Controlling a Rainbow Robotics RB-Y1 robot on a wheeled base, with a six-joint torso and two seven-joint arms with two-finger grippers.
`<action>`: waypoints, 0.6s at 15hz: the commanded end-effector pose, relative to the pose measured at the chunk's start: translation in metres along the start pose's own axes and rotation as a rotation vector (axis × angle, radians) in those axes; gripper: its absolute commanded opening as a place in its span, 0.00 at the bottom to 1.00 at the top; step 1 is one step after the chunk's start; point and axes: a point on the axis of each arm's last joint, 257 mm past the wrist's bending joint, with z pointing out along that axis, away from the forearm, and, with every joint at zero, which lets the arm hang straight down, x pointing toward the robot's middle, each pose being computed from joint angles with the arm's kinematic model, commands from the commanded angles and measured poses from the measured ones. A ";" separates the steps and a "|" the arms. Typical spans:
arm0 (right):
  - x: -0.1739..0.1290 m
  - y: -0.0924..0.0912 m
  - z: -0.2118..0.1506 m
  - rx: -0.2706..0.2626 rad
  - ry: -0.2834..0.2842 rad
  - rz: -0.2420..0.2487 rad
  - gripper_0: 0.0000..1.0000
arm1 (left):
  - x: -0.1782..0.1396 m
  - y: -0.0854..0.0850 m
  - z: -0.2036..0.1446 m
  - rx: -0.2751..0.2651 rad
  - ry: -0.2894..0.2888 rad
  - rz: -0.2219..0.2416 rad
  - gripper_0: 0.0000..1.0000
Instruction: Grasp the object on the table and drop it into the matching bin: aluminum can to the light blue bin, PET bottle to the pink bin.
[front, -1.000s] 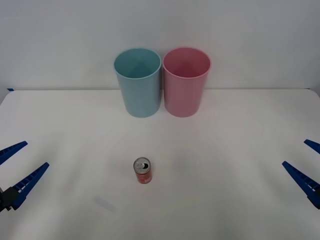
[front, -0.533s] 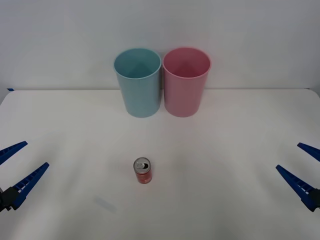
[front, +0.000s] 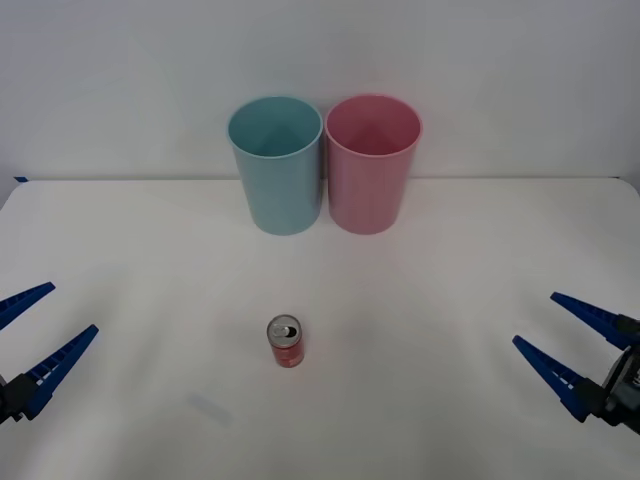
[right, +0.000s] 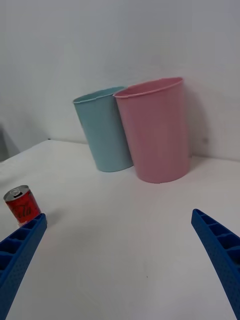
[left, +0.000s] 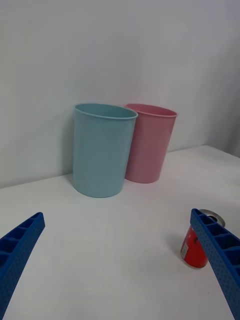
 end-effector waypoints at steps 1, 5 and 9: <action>0.015 0.005 0.012 -0.035 0.015 0.011 1.00 | 0.000 0.000 0.000 0.000 0.000 0.000 1.00; 0.038 0.019 0.029 -0.094 0.051 -0.017 1.00 | 0.000 0.000 0.000 0.000 0.000 0.000 1.00; 0.060 0.026 0.048 -0.138 0.058 -0.106 1.00 | 0.000 0.000 0.000 0.000 0.000 0.000 1.00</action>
